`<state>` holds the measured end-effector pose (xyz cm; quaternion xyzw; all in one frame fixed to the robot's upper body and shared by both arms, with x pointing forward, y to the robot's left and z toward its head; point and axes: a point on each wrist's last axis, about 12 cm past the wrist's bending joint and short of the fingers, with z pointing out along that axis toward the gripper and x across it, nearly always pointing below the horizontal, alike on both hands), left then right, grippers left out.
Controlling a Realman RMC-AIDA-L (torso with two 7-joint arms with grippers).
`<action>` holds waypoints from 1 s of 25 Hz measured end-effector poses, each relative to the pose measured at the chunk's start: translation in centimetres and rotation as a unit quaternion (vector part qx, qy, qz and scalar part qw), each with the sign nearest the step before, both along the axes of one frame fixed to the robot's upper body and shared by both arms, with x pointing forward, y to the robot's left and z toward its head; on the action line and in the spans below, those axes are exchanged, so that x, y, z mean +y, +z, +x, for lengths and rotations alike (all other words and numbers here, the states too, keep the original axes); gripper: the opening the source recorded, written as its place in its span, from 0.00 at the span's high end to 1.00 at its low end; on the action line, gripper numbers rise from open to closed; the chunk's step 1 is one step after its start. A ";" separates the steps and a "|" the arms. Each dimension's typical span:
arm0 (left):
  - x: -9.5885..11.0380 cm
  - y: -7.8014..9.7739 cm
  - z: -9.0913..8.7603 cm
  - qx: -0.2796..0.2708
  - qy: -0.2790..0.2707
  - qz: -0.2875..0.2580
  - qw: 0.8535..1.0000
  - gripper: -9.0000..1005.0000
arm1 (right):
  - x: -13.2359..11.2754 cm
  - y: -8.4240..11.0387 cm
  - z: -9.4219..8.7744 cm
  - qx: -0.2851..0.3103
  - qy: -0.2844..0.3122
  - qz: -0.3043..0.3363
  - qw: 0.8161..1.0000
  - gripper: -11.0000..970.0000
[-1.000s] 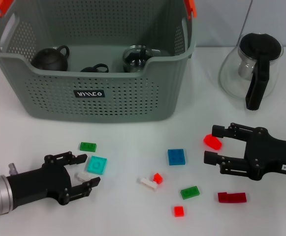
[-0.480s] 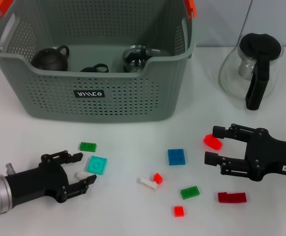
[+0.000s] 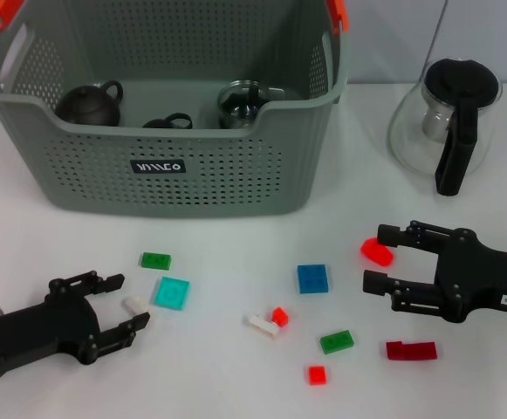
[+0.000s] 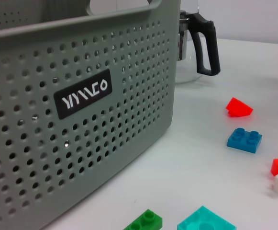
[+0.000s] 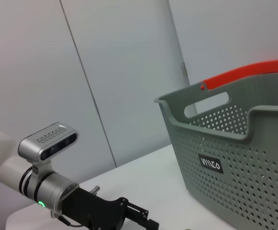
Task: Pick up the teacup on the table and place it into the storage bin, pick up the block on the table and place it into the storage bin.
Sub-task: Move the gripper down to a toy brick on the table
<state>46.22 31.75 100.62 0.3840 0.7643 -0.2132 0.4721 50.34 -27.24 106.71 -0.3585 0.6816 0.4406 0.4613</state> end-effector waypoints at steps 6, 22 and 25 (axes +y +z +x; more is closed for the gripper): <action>0.1 -0.1 -0.5 0.003 0.002 -0.003 1.000 0.34 | 0.1 0.1 0.1 0.001 0.001 0.001 1.000 0.15; -0.7 -0.3 -0.2 0.006 -0.006 -0.015 1.000 0.34 | 0.1 0.1 0.2 0.002 0.002 0.000 1.000 0.15; -0.8 -0.2 -0.2 0.006 -0.008 -0.015 1.000 0.34 | 0.1 0.1 0.2 0.002 0.002 0.000 1.000 0.15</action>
